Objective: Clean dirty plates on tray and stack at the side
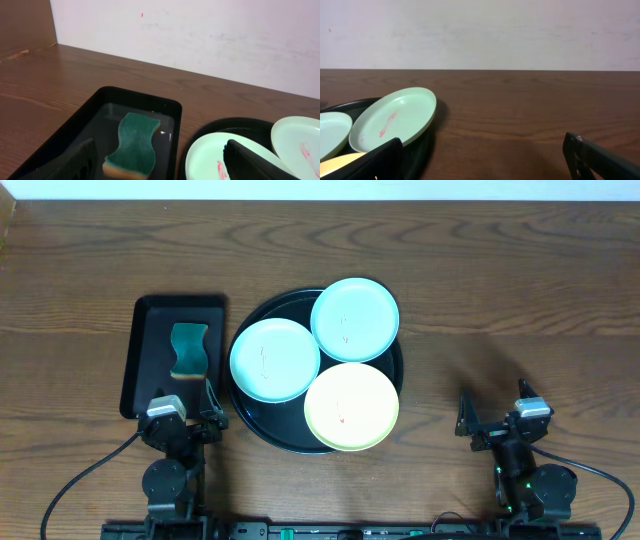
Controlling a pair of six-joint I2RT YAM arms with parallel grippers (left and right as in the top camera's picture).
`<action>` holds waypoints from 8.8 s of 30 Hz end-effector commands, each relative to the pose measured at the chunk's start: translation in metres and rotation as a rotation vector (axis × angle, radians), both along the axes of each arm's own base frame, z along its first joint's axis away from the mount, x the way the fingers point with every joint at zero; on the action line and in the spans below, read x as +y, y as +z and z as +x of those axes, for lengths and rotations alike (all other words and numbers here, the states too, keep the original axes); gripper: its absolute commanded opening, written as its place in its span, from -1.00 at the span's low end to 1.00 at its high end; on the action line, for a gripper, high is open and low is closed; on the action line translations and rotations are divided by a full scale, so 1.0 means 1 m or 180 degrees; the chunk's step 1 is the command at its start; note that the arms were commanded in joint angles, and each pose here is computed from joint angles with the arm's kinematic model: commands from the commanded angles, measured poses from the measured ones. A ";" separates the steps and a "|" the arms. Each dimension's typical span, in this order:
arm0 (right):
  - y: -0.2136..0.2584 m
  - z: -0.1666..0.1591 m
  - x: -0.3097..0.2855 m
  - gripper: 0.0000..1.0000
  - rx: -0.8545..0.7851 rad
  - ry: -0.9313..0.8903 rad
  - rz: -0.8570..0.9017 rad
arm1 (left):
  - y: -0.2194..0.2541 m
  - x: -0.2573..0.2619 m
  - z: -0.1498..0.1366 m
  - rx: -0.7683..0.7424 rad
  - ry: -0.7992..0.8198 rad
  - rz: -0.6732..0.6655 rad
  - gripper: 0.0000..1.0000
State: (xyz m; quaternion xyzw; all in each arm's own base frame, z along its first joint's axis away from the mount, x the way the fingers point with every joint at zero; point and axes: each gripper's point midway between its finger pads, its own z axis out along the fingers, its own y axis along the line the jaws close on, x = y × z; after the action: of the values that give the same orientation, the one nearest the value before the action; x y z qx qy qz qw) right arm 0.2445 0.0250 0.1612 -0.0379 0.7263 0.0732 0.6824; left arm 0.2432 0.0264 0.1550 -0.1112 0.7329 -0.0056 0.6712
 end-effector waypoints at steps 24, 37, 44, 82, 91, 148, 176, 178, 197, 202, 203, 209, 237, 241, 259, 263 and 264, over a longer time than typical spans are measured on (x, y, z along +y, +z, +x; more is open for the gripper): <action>0.033 -0.002 0.003 0.99 -0.0179 0.0045 0.0031 | 0.056 -0.013 0.010 0.0024 -0.0253 0.0060 0.61; 0.102 0.039 0.015 0.99 0.0398 0.0287 0.0074 | 0.121 -0.032 0.060 0.0937 -0.0729 0.0374 0.62; 0.117 0.073 0.035 0.98 0.1104 0.0665 0.0210 | 0.140 -0.029 0.082 0.1646 -0.0788 0.0254 0.62; 0.031 0.152 0.205 0.15 0.3507 0.0910 0.0804 | 0.095 0.046 0.084 0.3039 0.0725 -0.0385 0.62; -0.045 0.140 0.268 -0.52 0.3904 0.0663 0.0619 | 0.066 0.059 0.092 0.3329 0.0836 -0.0441 0.62; -0.163 0.108 0.289 -0.98 0.4284 0.0408 -0.0274 | -0.092 0.046 0.115 0.4790 -0.0178 -0.0193 0.28; -0.163 0.108 0.289 -0.98 0.4279 0.0424 -0.0296 | -0.155 0.044 0.129 0.4859 -0.0309 -0.0303 -0.83; -0.163 0.108 0.289 -0.98 0.4280 0.0423 -0.0296 | -0.155 0.044 0.129 0.4858 -0.0308 -0.0303 -0.85; -0.163 0.108 0.289 -0.98 0.4280 0.0423 -0.0290 | -0.031 0.028 0.148 0.4054 -0.0471 -0.0402 -0.86; -0.163 0.109 0.288 -0.98 0.4281 0.0419 -0.0288 | -0.014 0.007 0.135 0.4047 -0.0474 -0.0681 -0.85; -0.163 0.109 0.288 -0.97 0.4281 0.0420 -0.0289 | -0.015 0.002 0.132 0.4092 -0.0445 -0.0731 -0.86; -0.163 0.109 0.288 -0.98 0.4282 0.0420 -0.0289 | -0.036 -0.035 0.119 0.4307 -0.0483 -0.0779 -0.85; -0.163 0.108 0.288 -0.98 0.4289 0.0415 -0.0295 | -0.128 -0.159 0.104 0.4570 -0.1574 -0.1011 -0.85; -0.163 0.108 0.288 -0.98 0.4289 0.0415 -0.0295 | -0.126 -0.162 0.110 0.4465 -0.1700 -0.0971 -0.85; -0.163 0.108 0.288 -0.98 0.4288 0.0415 -0.0294 | -0.136 -0.066 0.116 0.4443 0.0254 -0.0040 -0.85; -0.163 0.108 0.288 -0.97 0.4288 0.0415 -0.0294 | -0.139 -0.106 0.101 0.4704 -0.0645 -0.0320 -0.85; -0.163 0.108 0.288 -0.97 0.4288 0.0415 -0.0294 | -0.138 -0.120 0.098 0.4741 -0.0969 -0.0414 -0.85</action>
State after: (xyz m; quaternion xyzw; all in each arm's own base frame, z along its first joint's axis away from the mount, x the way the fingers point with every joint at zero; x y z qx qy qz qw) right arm 0.3520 0.3182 0.0087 -0.0461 0.9897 0.1155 0.0713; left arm 0.3564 -0.0667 0.0225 -0.0918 0.9951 0.0206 0.0305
